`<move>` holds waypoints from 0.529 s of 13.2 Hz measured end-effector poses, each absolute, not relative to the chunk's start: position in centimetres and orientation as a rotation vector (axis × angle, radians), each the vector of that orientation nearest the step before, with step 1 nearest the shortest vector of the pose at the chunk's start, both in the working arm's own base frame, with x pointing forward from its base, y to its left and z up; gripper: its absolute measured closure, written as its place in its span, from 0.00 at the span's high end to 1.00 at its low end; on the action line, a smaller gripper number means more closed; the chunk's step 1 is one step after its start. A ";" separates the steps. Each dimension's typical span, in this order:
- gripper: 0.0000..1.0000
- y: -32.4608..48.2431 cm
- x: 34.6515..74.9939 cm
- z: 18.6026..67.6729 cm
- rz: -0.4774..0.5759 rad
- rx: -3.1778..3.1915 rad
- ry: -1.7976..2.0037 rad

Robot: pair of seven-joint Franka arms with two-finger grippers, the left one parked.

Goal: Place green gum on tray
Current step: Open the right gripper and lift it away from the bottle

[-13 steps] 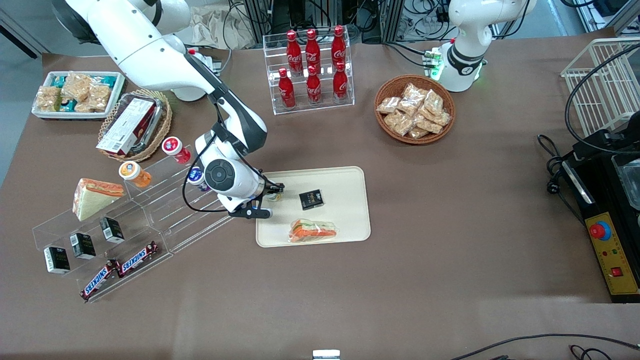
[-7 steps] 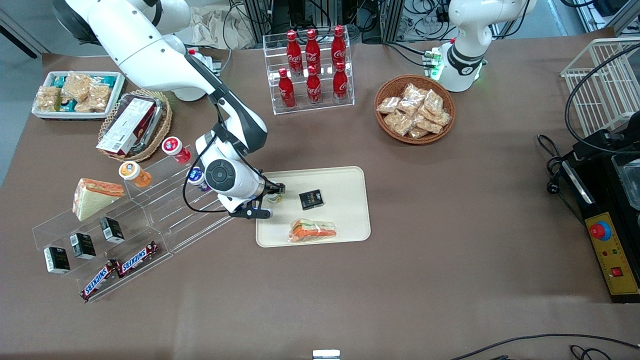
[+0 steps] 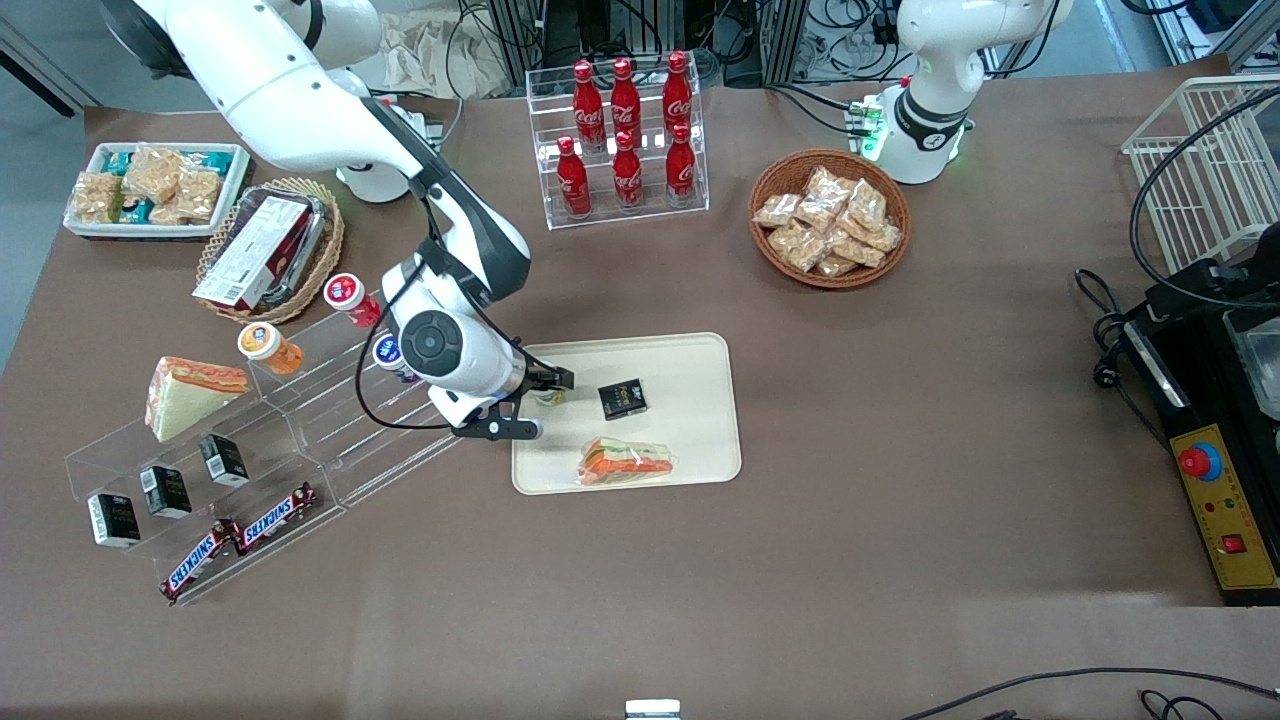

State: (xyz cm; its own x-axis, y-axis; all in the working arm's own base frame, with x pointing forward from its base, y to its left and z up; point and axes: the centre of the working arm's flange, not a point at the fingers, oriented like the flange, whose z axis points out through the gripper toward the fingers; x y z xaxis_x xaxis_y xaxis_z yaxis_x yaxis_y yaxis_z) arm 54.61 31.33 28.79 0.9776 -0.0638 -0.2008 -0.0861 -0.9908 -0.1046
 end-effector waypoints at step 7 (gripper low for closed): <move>0.97 21.3 57.2 45.0 0.292 -3.059 -0.067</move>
